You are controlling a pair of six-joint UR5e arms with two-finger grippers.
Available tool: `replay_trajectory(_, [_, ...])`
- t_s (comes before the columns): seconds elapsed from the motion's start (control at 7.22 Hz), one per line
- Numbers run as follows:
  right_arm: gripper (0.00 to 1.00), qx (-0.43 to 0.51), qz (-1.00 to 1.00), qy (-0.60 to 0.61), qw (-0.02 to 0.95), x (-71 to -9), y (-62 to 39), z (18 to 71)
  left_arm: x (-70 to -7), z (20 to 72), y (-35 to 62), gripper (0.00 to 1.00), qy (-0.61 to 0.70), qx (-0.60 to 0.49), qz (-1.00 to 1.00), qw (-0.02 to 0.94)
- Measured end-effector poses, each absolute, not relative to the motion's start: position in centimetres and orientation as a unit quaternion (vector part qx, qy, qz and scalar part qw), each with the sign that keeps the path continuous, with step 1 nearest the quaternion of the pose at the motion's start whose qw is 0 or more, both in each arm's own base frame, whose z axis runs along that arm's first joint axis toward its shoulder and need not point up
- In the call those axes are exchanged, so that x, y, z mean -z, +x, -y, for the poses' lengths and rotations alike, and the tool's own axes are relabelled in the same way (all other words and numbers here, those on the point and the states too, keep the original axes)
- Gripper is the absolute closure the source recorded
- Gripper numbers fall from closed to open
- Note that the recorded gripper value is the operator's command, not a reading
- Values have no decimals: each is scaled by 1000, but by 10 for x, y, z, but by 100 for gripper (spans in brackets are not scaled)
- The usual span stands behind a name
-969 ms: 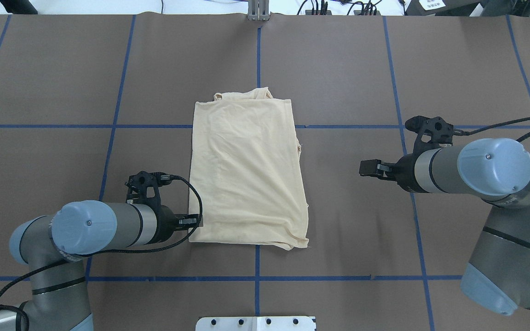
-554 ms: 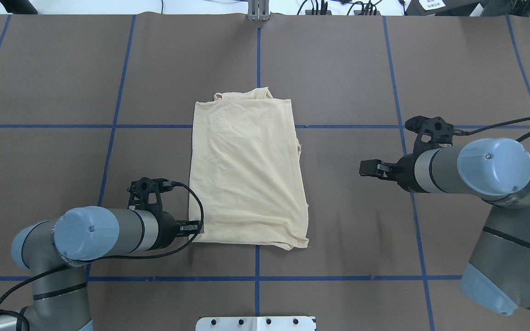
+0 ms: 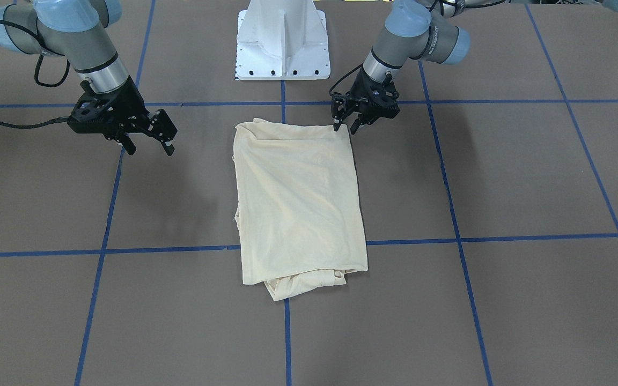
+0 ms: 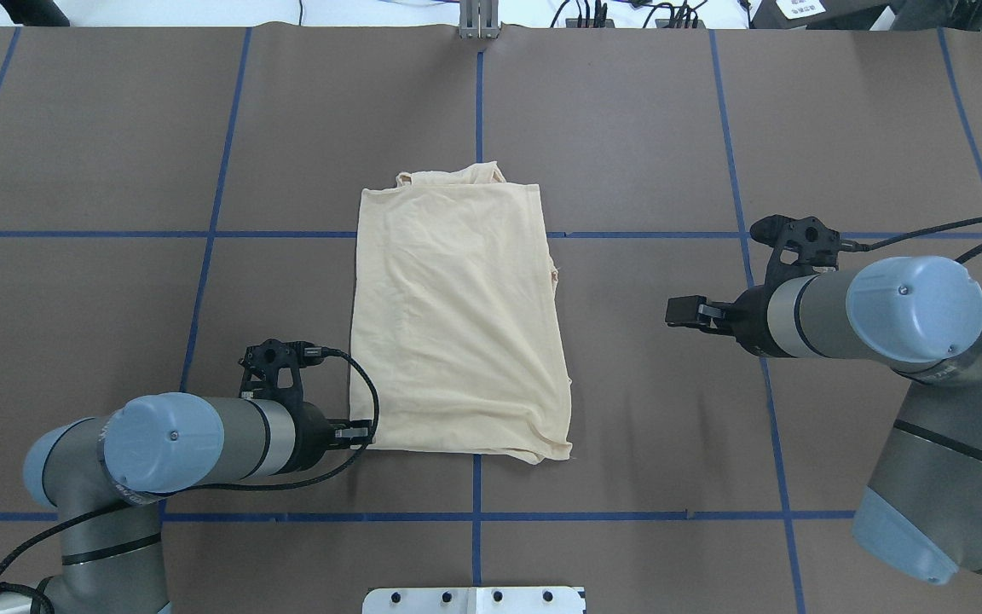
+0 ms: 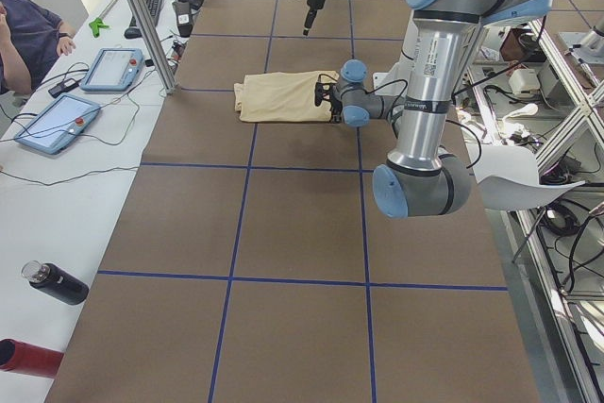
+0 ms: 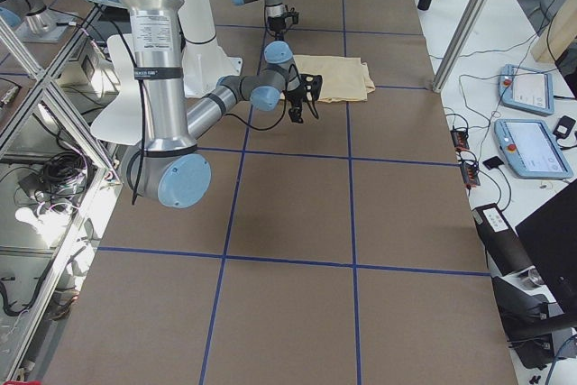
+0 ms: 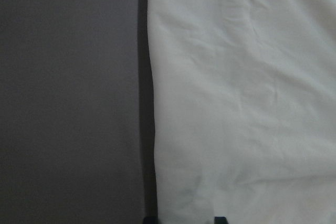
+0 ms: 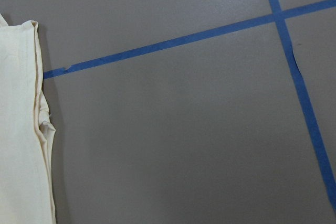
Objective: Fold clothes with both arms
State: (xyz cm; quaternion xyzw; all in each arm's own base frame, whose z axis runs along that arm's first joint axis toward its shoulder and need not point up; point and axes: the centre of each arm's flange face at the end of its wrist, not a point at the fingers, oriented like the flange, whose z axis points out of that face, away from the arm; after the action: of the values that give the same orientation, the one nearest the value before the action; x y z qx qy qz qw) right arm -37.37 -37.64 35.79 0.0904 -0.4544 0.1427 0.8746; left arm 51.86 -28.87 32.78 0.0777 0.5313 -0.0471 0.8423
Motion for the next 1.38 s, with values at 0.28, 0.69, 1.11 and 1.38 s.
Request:
replay_trajectory(0.28, [0, -142, 455, 91, 875, -358, -374, 376, -327, 289, 519, 97, 74, 54, -533, 841])
replay_trajectory(0.69, [0, -145, 454, 90, 875, -358, -376, 377, -330, 288, 517, 100, 73, 56, -530, 843])
replay_trajectory(1.11, [0, -149, 454, 93, 873, -357, -376, 377, -329, 288, 514, 47, 75, 52, -531, 843])
replay_trajectory(1.38, [0, -150, 454, 93, 873, -357, -377, 377, -333, 286, 514, 48, 73, 50, -526, 846])
